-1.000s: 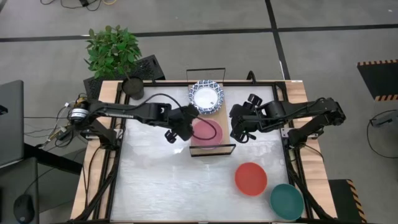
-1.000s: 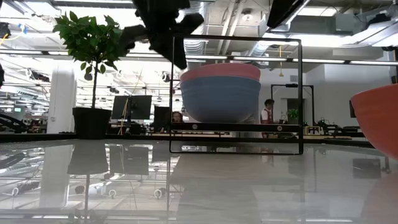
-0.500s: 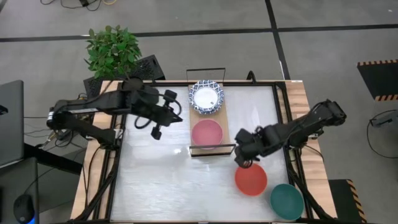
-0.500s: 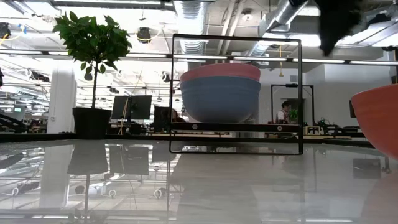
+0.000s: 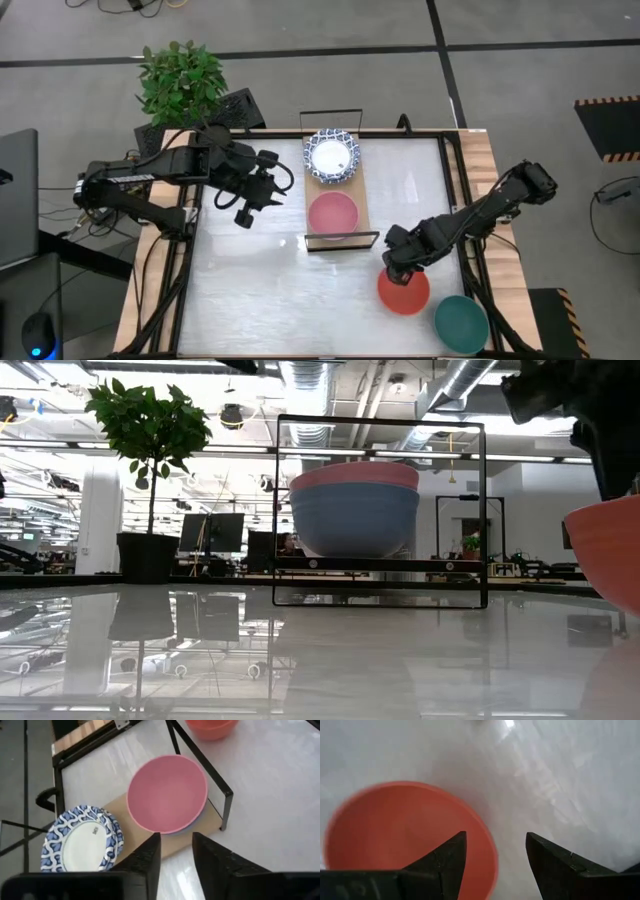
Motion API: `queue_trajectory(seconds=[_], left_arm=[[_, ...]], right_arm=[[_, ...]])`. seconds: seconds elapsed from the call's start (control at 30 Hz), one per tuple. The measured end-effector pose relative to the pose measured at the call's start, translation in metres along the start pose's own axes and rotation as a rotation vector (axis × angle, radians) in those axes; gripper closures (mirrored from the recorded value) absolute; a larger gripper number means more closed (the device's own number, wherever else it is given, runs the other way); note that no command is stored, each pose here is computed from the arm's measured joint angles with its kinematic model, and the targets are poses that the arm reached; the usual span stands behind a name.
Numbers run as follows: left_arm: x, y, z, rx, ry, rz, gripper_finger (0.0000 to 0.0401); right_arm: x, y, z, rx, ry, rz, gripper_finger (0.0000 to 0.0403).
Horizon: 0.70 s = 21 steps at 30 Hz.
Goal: Place and stack bowls onto a shelf
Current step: Stack the orange bowl on top of the pink bowl on the shelf
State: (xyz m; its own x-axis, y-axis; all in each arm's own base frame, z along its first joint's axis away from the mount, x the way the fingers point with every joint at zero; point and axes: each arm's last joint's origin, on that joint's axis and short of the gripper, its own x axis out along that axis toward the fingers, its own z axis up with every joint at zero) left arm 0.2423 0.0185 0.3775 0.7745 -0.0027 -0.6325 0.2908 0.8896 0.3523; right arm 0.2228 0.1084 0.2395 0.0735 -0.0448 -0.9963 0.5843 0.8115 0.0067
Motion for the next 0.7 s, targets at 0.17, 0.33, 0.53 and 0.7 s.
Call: queue_trajectory(seconds=[0.17,0.33,0.53,0.7], left_arm=[[0.000,0.000,-0.001,-0.019,0.008,-0.004,0.0280],[0.000,-0.001,-0.001,-0.027,0.015,-0.008,0.0278],[0.000,-0.001,-0.003,-0.043,0.027,-0.015,0.0278],[0.000,-0.001,-0.003,-0.068,0.027,-0.015,0.0278]], right_arm=[[0.013,-0.002,-0.007,-0.030,0.053,0.001,0.0173],[0.033,-0.001,-0.018,-0.058,0.095,0.044,0.0173],[0.047,-0.005,-0.022,-0.059,0.101,0.037,0.0183],[0.047,-0.005,-0.022,-0.063,0.099,0.039,0.0275]])
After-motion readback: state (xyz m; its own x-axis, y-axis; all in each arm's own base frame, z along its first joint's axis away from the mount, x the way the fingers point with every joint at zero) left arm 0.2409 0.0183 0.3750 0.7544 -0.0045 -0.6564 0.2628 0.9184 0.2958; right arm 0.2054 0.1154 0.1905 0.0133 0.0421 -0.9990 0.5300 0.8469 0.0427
